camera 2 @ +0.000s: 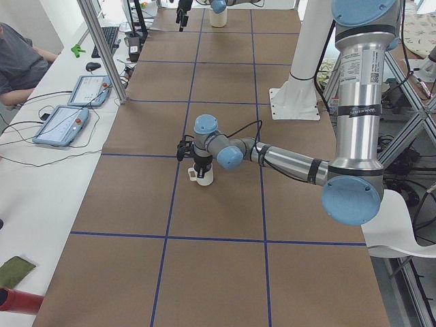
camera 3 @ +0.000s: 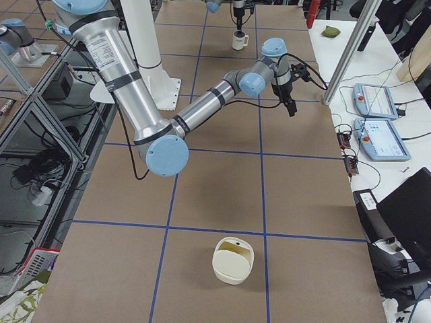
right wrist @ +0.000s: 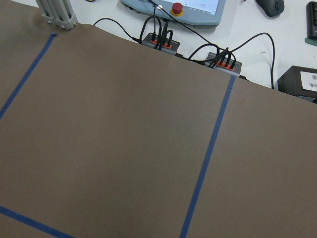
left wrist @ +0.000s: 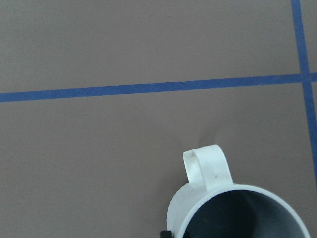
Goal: Left arm hands cup to right arm to dump lemon
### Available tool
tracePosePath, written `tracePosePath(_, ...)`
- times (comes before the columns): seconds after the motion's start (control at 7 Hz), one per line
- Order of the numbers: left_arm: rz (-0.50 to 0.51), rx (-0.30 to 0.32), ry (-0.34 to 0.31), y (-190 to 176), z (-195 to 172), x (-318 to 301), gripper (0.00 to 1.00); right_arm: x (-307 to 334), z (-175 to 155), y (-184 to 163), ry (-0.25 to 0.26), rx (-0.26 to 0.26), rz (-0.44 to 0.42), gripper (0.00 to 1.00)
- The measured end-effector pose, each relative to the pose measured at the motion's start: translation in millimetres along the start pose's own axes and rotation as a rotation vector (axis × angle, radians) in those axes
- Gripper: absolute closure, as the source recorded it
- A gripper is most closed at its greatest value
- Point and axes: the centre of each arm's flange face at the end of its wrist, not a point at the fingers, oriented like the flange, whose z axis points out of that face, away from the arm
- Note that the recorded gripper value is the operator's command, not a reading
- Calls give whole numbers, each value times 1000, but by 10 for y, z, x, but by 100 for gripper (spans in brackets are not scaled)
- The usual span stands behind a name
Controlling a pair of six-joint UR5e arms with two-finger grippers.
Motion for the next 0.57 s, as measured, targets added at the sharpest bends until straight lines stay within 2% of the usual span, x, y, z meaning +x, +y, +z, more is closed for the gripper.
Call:
tracePosePath(0.29,1,8,2,-22,-38,-13,0,414,-186,-43,1,-56,-25,0)
tracePosePath(0.57,38,30,-1,-180,-296,-292,0,969,-439,-12,-31,-107,38,0)
